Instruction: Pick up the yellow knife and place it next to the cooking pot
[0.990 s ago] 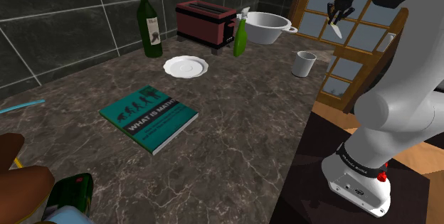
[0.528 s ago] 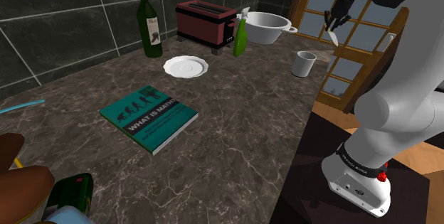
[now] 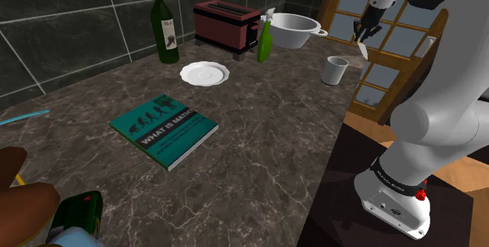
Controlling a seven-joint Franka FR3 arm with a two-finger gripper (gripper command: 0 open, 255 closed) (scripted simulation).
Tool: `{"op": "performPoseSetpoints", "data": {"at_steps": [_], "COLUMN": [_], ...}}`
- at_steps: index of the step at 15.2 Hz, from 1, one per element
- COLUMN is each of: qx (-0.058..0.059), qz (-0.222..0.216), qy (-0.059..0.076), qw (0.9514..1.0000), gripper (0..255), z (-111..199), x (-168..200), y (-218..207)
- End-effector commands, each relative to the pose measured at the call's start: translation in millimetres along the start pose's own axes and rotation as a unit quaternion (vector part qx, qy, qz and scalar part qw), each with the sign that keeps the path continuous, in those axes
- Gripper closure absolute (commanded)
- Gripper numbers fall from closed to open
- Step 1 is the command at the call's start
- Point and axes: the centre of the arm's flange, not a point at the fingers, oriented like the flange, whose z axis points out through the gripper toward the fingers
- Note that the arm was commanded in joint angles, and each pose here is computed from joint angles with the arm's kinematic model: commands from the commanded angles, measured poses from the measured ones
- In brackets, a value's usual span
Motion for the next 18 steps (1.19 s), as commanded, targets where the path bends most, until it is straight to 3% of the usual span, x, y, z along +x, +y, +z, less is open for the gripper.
{"op": "performPoseSetpoints", "data": {"at_steps": [1, 15, 18], "qx": [0.0, 0.0, 0.0], "qz": [0.0, 0.0, 0.0], "qy": [0.0, 0.0, 0.0], "qw": [1.0, 1.0, 1.0], "gripper": [255, 255, 255], "z": [11.5, 85.2, 89.6], "x": [-0.4, -5.7, -6.1], "y": [0.7, 4.7, 4.9]}}
